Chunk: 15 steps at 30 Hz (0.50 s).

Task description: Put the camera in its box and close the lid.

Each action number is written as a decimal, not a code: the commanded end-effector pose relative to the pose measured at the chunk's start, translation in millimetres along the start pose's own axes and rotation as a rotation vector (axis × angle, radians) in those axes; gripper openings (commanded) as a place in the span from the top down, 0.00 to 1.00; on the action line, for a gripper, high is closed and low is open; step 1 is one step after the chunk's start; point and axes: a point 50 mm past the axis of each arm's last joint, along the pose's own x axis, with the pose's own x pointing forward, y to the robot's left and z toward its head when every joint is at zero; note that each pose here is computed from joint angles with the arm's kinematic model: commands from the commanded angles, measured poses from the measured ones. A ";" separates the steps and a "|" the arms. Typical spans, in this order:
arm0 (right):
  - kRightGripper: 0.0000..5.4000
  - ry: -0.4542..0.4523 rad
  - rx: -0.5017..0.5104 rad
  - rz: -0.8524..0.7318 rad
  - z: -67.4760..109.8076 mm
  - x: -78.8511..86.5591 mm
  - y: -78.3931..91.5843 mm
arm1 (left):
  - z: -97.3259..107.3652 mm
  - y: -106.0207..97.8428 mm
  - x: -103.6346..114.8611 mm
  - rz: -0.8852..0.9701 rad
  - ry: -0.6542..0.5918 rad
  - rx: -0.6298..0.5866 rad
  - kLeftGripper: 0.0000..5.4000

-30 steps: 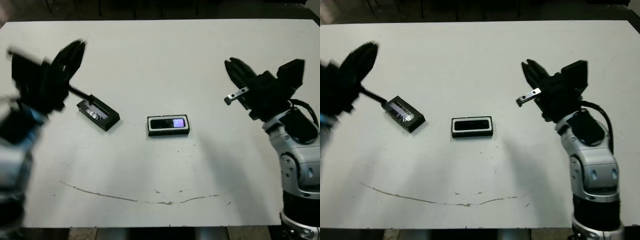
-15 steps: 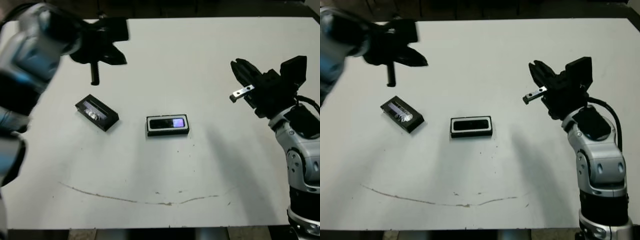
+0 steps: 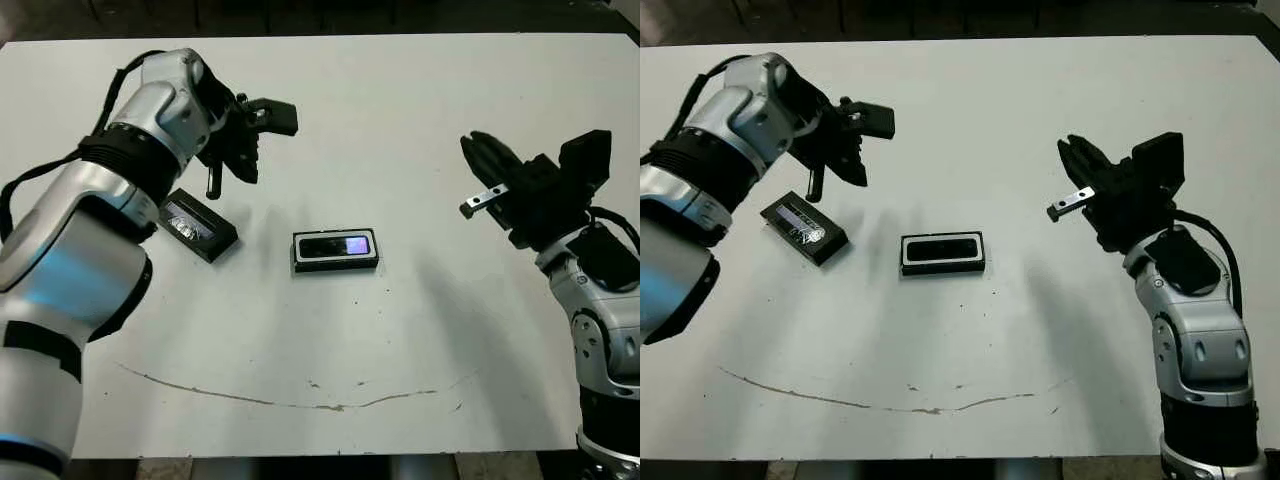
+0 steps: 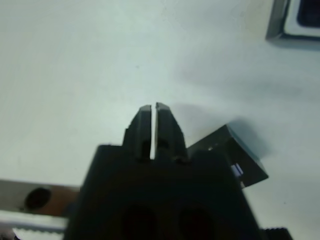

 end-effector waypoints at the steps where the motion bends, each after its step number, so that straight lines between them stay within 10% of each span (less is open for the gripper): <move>1: 1.00 0.031 0.003 0.006 -7.4 -4.7 1.4 | -4.7 -8.7 16.1 -0.011 0.052 0.027 1.00; 15: 1.00 0.024 0.002 0.020 -5.7 -6.4 7.1 | -16.5 -31.1 36.7 -0.118 0.155 0.238 1.00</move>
